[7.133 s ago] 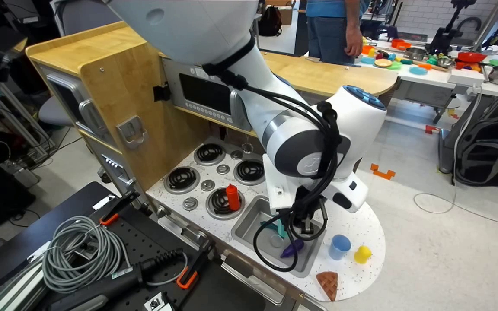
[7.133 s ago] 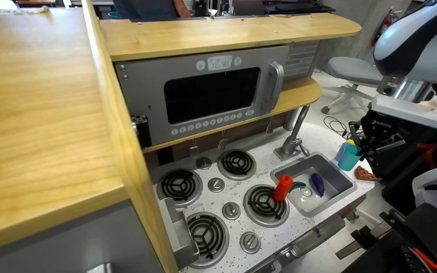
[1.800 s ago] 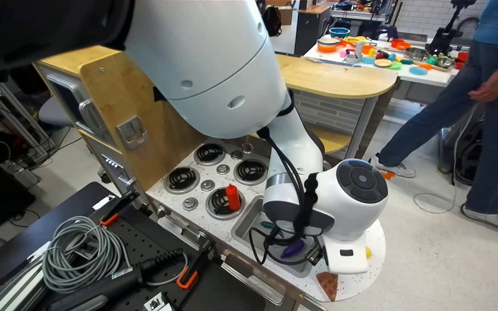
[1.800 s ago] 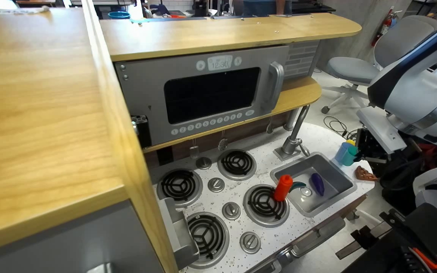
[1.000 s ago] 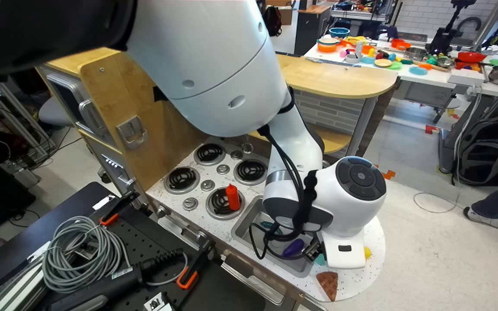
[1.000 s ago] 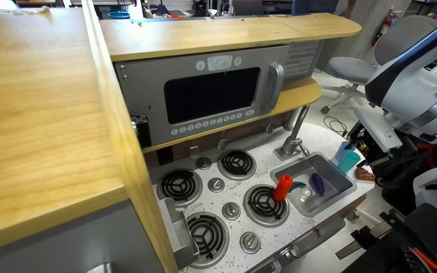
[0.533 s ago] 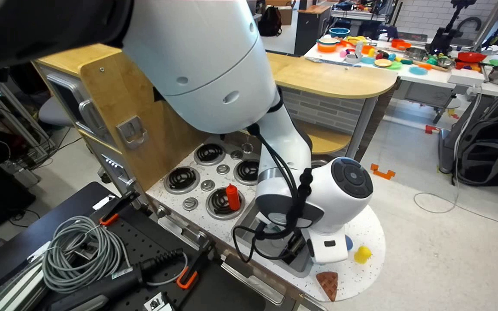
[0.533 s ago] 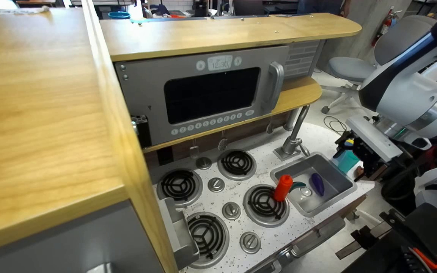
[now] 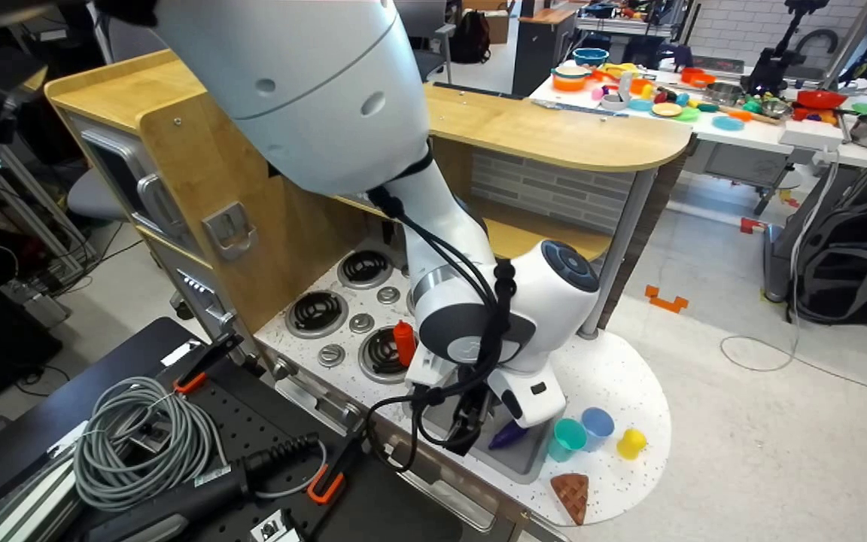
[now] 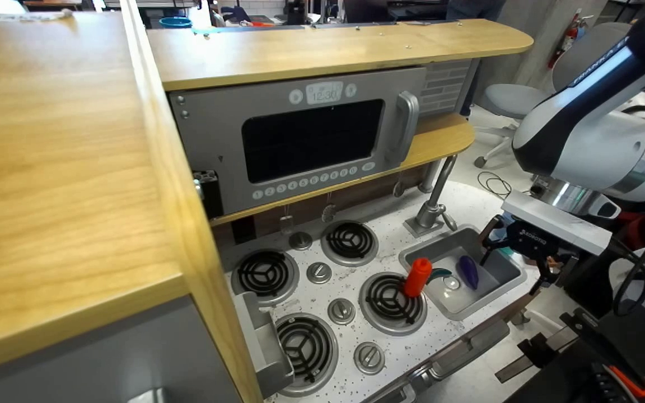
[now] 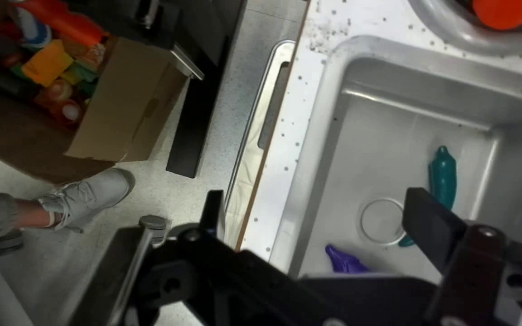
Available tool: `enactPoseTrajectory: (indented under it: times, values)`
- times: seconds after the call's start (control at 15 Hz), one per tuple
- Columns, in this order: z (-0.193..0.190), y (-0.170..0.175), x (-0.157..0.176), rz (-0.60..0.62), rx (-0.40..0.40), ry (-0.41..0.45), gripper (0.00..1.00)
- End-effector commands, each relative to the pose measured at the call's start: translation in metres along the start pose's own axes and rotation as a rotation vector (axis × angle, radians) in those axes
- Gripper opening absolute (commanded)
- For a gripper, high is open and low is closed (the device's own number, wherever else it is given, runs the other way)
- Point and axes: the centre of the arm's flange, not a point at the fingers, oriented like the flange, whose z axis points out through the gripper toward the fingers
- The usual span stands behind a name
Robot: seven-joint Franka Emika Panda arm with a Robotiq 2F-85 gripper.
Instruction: Get the green cup in the sink and put it next to the blue cup on the edge of the sink
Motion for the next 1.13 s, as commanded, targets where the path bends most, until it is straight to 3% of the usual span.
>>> enactPoseTrajectory:
  times: [0.0, 0.8, 0.93, 1.0, 1.07]
  values:
    - [-0.034, 0.005, -0.043, -0.174, -0.098, -0.026, 1.00]
    - [-0.093, 0.023, -0.107, -0.715, -0.478, 0.059, 1.00]
    - [-0.091, 0.033, -0.103, -0.789, -0.555, 0.016, 1.00]
    - [-0.081, 0.016, -0.098, -0.722, -0.493, 0.041, 1.00]
    - [-0.081, 0.020, -0.098, -0.745, -0.516, 0.028, 1.00]
